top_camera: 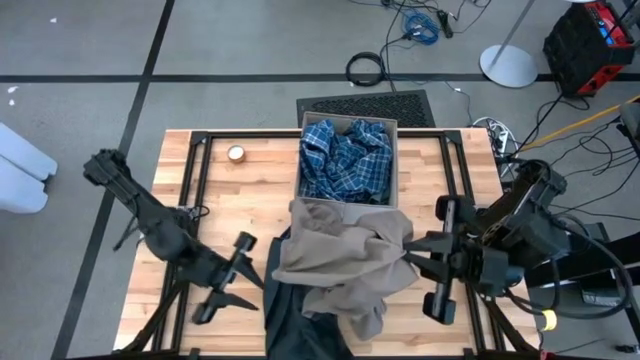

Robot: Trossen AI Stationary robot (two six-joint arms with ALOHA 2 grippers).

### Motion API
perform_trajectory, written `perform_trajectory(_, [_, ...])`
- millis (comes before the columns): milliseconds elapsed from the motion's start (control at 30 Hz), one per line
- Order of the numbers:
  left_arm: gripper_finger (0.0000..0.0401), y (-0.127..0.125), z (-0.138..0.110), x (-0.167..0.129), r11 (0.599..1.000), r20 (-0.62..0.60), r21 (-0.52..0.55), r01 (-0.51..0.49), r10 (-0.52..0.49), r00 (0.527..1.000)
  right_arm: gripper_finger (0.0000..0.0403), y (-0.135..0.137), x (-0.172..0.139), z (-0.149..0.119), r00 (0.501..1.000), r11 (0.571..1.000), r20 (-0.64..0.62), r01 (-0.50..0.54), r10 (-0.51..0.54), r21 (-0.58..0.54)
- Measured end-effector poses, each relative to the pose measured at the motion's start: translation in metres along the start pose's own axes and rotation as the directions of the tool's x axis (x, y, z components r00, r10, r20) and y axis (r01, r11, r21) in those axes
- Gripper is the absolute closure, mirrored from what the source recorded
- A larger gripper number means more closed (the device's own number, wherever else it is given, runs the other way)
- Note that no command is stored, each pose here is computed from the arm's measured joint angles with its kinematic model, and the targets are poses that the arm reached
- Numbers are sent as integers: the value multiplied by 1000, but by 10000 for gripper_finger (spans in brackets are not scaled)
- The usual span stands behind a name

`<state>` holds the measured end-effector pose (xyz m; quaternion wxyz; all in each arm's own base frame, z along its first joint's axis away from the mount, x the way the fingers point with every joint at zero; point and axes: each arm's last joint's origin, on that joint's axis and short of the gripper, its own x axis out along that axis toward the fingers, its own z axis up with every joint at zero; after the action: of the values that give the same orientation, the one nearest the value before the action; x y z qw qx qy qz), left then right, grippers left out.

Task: Sort clothes
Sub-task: Put the green and brown jacket into the laundry organizer

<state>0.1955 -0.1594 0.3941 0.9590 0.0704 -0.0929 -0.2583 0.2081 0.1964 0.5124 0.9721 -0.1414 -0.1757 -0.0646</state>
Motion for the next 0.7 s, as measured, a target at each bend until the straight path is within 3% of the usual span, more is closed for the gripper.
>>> perform_trajectory(133, [223, 3, -26, 11, 998, -173, -57, -13, 3, 985, 402, 0, 0, -3, 998, 999, -53, 39, -40, -7])
perform_trajectory(233, [223, 6, -45, 20, 998, -273, -34, -44, 33, 961, 402, 2, -1, -5, 995, 999, -86, 45, -45, -1])
perform_trajectory(333, [223, 11, -63, 30, 993, -357, 62, -101, 116, 927, 402, 4, -3, -5, 995, 999, -95, 35, -34, 10])
perform_trajectory(500, [223, 22, -92, 37, 950, -508, 277, -143, 271, 818, 403, 6, -5, -5, 993, 999, -114, 39, -38, 11])
perform_trajectory(700, [223, 34, -117, 43, 916, -591, 369, -160, 364, 720, 403, 8, -8, -5, 989, 999, -137, 49, -49, -6])
